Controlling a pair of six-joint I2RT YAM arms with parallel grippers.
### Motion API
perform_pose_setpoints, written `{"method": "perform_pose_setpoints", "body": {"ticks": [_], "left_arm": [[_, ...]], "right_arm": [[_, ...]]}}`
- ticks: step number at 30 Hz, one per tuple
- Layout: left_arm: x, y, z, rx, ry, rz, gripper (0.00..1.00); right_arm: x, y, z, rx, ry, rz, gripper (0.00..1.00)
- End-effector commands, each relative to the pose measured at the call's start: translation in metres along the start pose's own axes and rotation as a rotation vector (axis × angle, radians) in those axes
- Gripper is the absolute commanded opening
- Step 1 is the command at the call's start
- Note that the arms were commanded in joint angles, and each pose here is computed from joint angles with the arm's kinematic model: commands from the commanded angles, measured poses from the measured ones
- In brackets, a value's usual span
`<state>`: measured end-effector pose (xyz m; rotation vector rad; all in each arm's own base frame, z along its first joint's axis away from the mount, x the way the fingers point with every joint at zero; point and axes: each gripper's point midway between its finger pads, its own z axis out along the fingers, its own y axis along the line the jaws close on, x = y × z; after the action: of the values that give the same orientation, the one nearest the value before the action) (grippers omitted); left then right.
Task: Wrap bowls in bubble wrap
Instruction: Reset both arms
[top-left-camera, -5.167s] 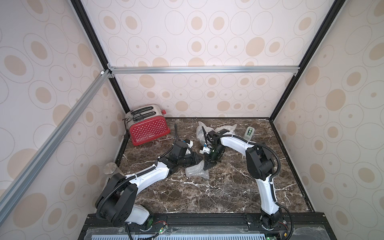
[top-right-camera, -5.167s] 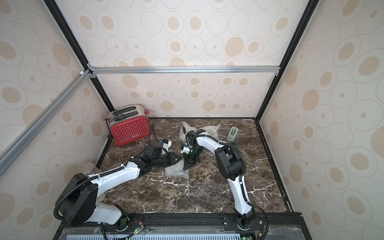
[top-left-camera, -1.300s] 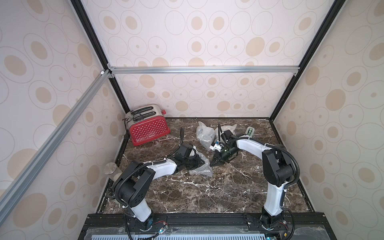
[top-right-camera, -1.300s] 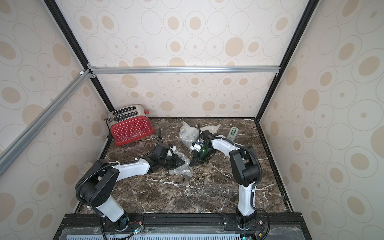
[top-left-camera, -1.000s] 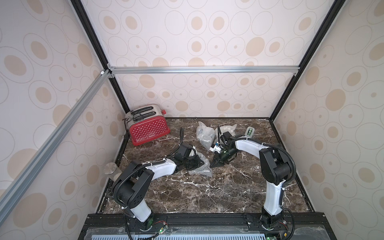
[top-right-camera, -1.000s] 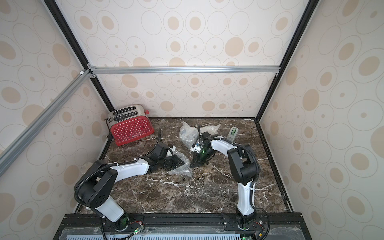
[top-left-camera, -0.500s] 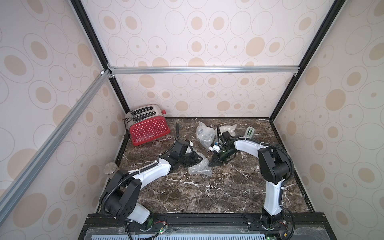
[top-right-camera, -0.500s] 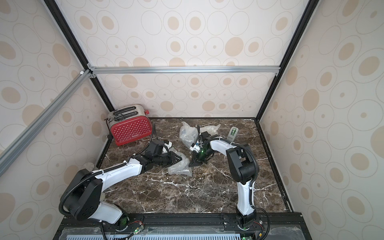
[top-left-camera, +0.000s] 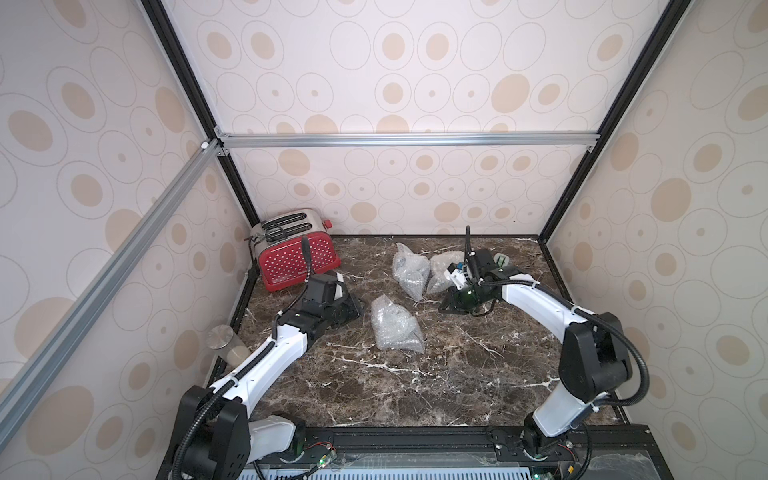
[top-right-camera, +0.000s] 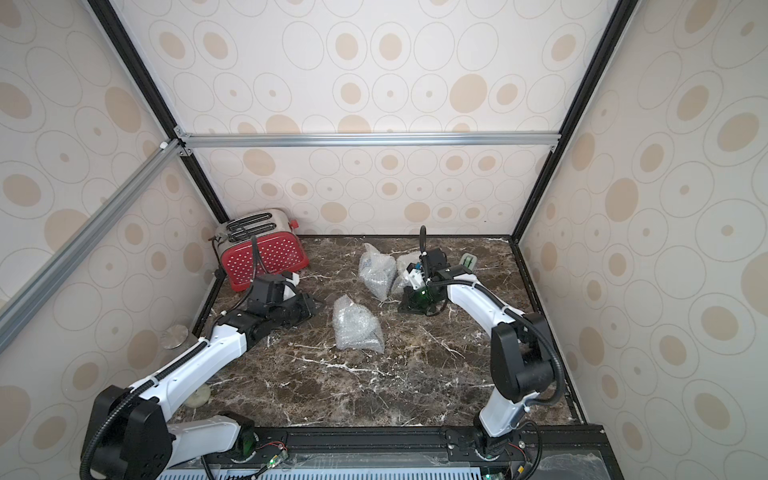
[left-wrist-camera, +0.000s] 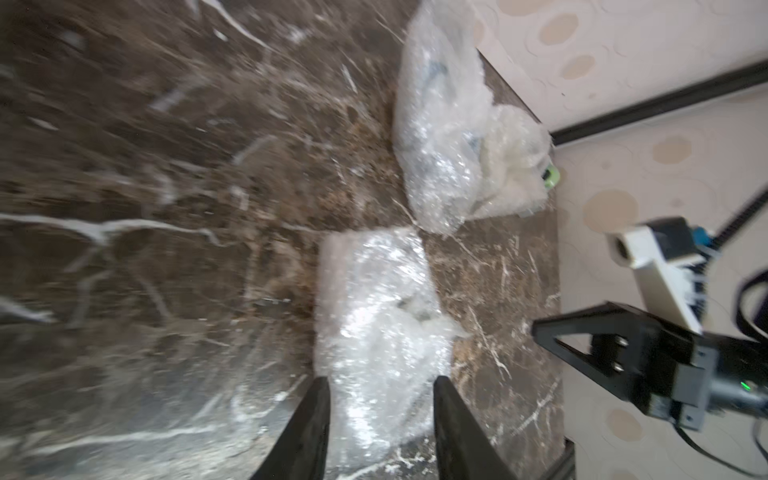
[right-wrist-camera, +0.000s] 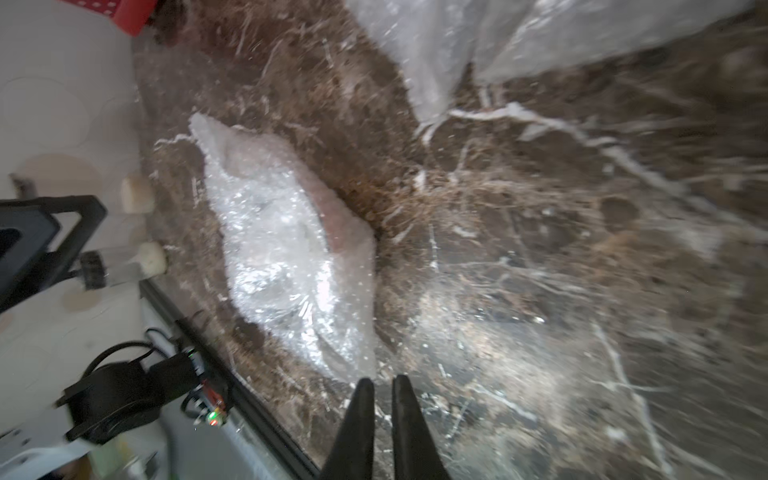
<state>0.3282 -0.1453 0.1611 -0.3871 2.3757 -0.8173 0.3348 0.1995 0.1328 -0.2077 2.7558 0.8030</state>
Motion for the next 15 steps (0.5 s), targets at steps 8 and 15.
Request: {"method": "perform_pose_setpoints", "body": {"ticks": [8,15], "left_arm": [[-0.049,0.109,-0.092,-0.448,-0.346,-0.05,0.72],[-0.063,0.153,-0.138,-0.727,-0.557,-0.042,0.99]], "right_arm": [[-0.022,-0.097,-0.102,0.404,-0.535,0.141,0.46],[-0.001,-0.176,-0.155,0.726,-0.764,0.361,0.88]]}}
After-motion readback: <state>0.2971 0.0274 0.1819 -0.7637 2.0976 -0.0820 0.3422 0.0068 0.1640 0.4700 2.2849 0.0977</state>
